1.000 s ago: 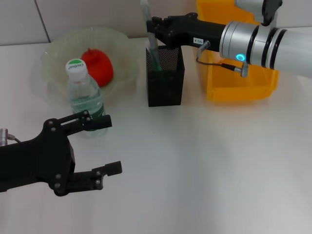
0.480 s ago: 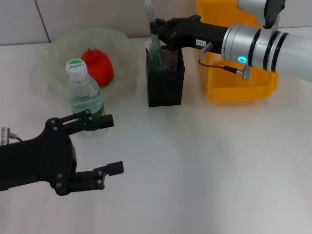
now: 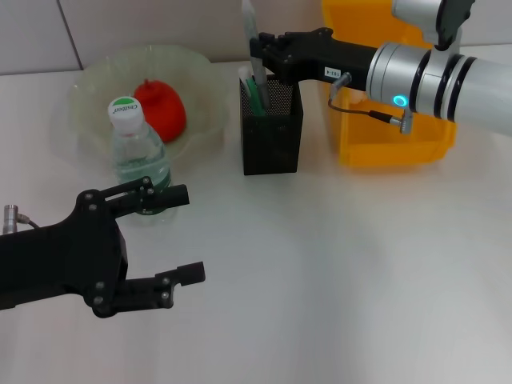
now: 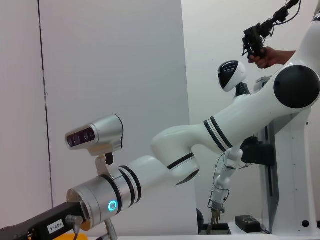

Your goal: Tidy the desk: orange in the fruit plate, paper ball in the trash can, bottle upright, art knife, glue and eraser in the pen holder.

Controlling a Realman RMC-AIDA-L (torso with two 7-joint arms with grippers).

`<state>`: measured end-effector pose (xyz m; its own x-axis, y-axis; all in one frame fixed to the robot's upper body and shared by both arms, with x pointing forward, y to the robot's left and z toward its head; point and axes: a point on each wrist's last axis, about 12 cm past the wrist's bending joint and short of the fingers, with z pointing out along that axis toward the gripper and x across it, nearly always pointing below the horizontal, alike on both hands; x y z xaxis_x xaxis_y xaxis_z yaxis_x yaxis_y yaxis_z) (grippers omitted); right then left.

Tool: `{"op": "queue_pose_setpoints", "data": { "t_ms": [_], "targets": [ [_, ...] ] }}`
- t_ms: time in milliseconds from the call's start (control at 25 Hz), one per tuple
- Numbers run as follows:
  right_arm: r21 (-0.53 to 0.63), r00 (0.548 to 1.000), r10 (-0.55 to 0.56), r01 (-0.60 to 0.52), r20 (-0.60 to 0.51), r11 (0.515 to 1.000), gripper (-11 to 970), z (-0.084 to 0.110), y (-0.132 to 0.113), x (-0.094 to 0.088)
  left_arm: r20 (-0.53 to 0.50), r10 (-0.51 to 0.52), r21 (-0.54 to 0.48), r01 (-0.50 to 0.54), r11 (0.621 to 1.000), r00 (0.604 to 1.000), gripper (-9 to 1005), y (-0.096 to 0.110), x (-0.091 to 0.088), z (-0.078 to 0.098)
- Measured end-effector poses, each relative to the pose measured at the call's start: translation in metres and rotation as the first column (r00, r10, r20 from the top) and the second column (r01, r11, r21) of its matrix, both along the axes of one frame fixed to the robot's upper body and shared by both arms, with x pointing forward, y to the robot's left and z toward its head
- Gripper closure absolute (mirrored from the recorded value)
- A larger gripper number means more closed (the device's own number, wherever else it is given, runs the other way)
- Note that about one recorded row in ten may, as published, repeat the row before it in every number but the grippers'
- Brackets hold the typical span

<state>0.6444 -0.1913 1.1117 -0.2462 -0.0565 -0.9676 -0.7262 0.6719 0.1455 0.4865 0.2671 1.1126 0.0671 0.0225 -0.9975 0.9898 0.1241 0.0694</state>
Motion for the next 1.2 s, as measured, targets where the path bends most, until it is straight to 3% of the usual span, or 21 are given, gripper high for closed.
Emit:
{"op": "queue_pose_setpoints", "data": {
  "t_ms": [440,680,920,1200],
  "targets": [
    [0.009,1.0,-0.008,0.008,0.002,1.0,624,0.002,-0.002,0.001,0.0,-0.008,0.0,0.008,1.0,1.0,195,-0.002,0.002,0.002],
    [0.07,1.0,-0.018,0.017,0.018,0.997,497,0.007,-0.008,-0.001,-0.002,-0.005,-0.001,0.005,1.0,1.0,195,-0.001,0.002,0.002],
    [0.095,0.998,0.027,-0.032,0.058,0.995,319,0.014,-0.012,-0.007,-0.006,0.01,-0.001,-0.01,1.0,1.0,195,0.001,0.003,0.002],
    [0.1,0.99,0.078,-0.09,0.121,0.991,237,0.02,-0.026,-0.022,-0.019,0.077,-0.016,-0.077,0.997,0.997,195,0.017,0.008,0.008]
  ]
}}
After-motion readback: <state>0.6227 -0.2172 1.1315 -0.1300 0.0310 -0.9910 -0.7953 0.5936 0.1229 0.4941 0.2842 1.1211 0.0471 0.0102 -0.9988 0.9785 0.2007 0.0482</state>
